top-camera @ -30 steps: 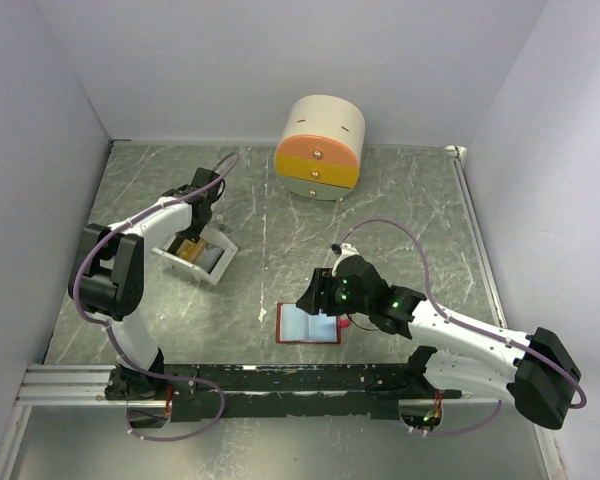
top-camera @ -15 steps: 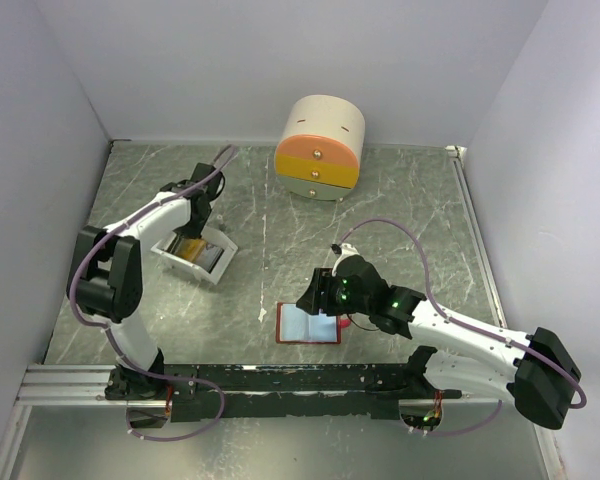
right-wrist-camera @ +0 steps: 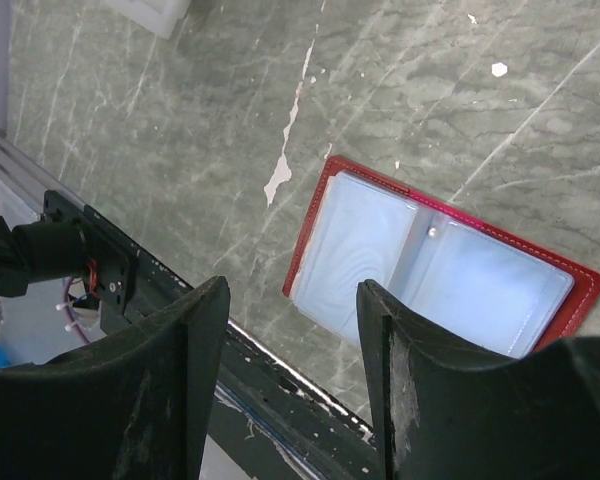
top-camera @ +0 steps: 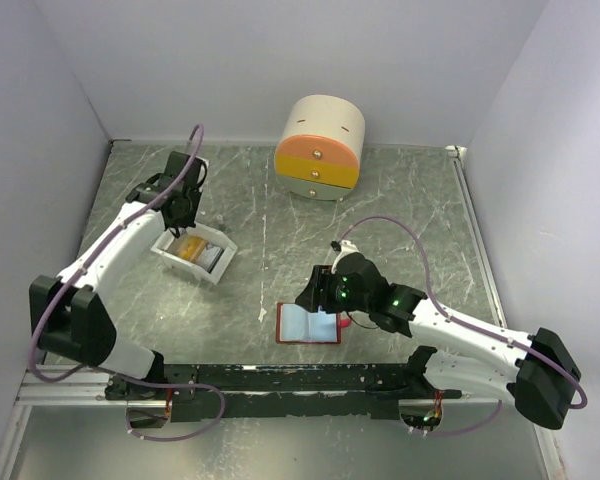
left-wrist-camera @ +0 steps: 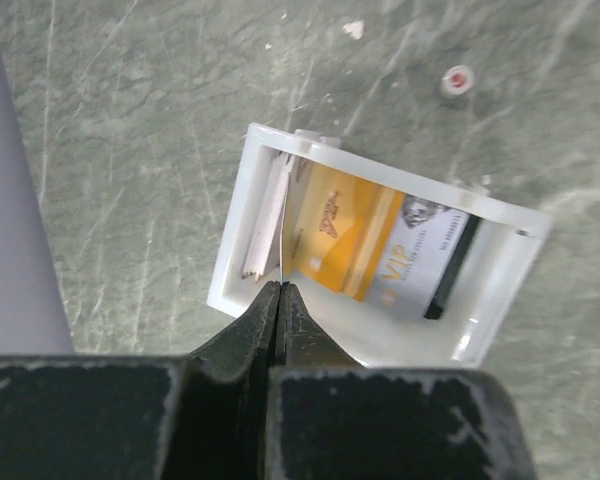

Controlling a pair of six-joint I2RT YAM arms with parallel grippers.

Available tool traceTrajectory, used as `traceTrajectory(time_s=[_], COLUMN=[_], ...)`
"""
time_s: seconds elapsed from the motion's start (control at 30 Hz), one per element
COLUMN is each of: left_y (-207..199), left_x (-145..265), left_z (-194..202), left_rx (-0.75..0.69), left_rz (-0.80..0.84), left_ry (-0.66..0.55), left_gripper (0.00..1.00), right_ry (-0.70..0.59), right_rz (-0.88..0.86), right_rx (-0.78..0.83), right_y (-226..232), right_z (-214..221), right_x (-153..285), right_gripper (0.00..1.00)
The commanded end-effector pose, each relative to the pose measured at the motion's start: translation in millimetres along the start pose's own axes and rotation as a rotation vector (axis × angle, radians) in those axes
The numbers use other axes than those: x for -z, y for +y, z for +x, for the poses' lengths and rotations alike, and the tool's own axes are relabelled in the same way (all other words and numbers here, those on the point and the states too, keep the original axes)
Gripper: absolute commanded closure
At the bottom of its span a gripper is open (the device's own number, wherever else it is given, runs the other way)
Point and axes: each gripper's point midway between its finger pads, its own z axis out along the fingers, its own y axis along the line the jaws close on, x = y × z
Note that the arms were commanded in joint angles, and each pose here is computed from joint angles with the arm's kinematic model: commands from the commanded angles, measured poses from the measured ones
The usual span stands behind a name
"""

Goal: Put the credit cards into the card holder
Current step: Pick up the credit card from the storage box.

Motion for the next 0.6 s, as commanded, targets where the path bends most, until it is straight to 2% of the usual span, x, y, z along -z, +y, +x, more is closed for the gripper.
traceTrajectory(time_s=[0.0,0.1,0.27,0.43,0.57], left_y=[-21,-35,-77,-113,-129], left_x=[33,57,108,162,197], left_z=[-15,-23,-32,-29,-20], left_rx=[0.09,0.15,0.227,0.255,0.3], left_rz=[0.173,0.3,0.63,0.966,1.169], left_ry=[-0.102,-0.188,-0.312,-0.372,-0.372], left_gripper=[0.93,0.93,0.93,0.93,0.93], right_ry=[-0.049,-0.058,-0.101,-0.171,-0.248], right_rz=[-0.06,-0.131,-0.266,-0.431,-0.472], right_rx=[0.008,-0.003,-0.047,-0.091,-0.131], right_y=[19,34,62,99,109], right_z=[-16,-20,-32,-53,-72], right_x=[7,9,17,38,50], right_gripper=[0.46,0.45,0.46,0.48,0.51])
